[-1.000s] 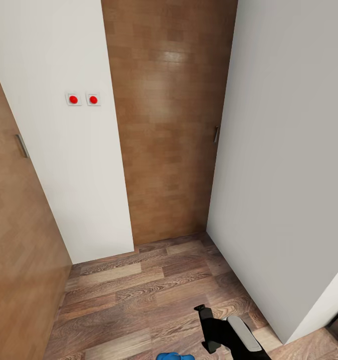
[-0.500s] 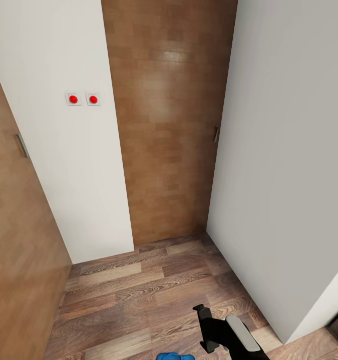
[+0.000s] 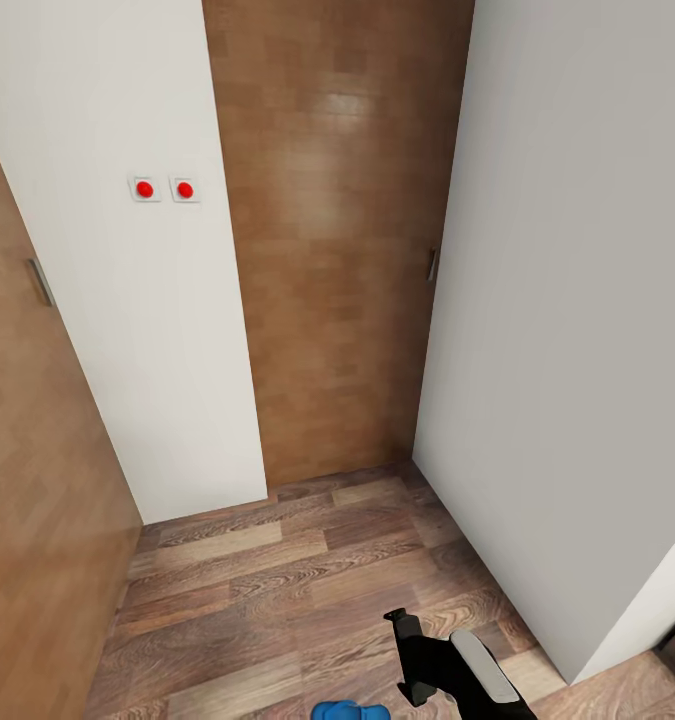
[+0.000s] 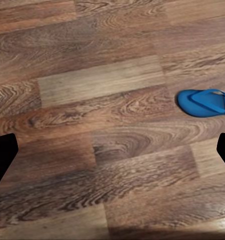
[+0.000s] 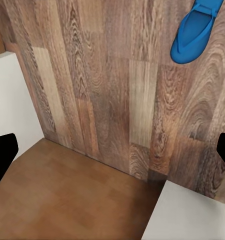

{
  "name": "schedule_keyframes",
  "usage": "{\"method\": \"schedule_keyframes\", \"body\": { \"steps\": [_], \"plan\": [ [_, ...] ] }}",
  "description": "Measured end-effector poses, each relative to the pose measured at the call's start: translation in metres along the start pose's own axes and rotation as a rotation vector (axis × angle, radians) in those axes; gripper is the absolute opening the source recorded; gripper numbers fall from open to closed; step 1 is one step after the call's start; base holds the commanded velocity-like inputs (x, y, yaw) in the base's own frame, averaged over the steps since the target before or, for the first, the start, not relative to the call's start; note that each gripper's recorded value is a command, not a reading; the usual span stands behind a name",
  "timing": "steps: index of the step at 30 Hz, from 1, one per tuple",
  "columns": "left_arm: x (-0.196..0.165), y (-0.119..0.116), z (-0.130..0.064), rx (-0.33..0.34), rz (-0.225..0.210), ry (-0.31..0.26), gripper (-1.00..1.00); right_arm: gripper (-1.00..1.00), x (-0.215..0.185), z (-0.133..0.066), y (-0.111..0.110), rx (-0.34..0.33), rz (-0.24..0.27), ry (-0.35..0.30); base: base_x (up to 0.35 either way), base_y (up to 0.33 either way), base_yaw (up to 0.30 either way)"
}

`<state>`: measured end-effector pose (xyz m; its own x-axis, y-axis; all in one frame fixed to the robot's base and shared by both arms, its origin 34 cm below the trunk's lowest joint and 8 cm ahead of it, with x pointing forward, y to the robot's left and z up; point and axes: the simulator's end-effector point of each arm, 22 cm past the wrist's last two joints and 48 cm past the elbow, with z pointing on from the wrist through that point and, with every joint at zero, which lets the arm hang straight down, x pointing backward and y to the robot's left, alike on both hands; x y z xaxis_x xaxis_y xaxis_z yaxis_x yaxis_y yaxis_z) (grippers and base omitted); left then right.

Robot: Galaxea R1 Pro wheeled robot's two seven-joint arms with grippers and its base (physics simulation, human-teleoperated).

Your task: In the bedroom, move the book from the bed onto either nightstand, and place the two sandals side by side next to the bed.

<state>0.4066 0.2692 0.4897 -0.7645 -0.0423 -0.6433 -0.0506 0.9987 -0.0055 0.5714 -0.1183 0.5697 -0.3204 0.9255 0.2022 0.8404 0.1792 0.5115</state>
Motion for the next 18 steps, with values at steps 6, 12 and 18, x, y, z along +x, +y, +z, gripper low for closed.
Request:
{"method": "schedule_keyframes", "body": {
  "steps": [6,12,18],
  "plan": [
    [0.008,0.000,0.008,0.000,0.000,0.000,1.00,1.00,-0.002,0.009,-0.006,0.000,0.000,0.001,0.000,0.000,0.000],
    [0.015,0.000,0.016,0.000,0.000,0.000,1.00,1.00,-0.003,0.018,-0.014,0.002,0.001,0.002,0.000,0.000,0.000],
    [0.023,0.000,0.023,0.000,-0.001,0.000,1.00,1.00,-0.004,0.028,-0.025,0.011,0.004,0.005,0.000,0.000,0.000]
  ]
}}
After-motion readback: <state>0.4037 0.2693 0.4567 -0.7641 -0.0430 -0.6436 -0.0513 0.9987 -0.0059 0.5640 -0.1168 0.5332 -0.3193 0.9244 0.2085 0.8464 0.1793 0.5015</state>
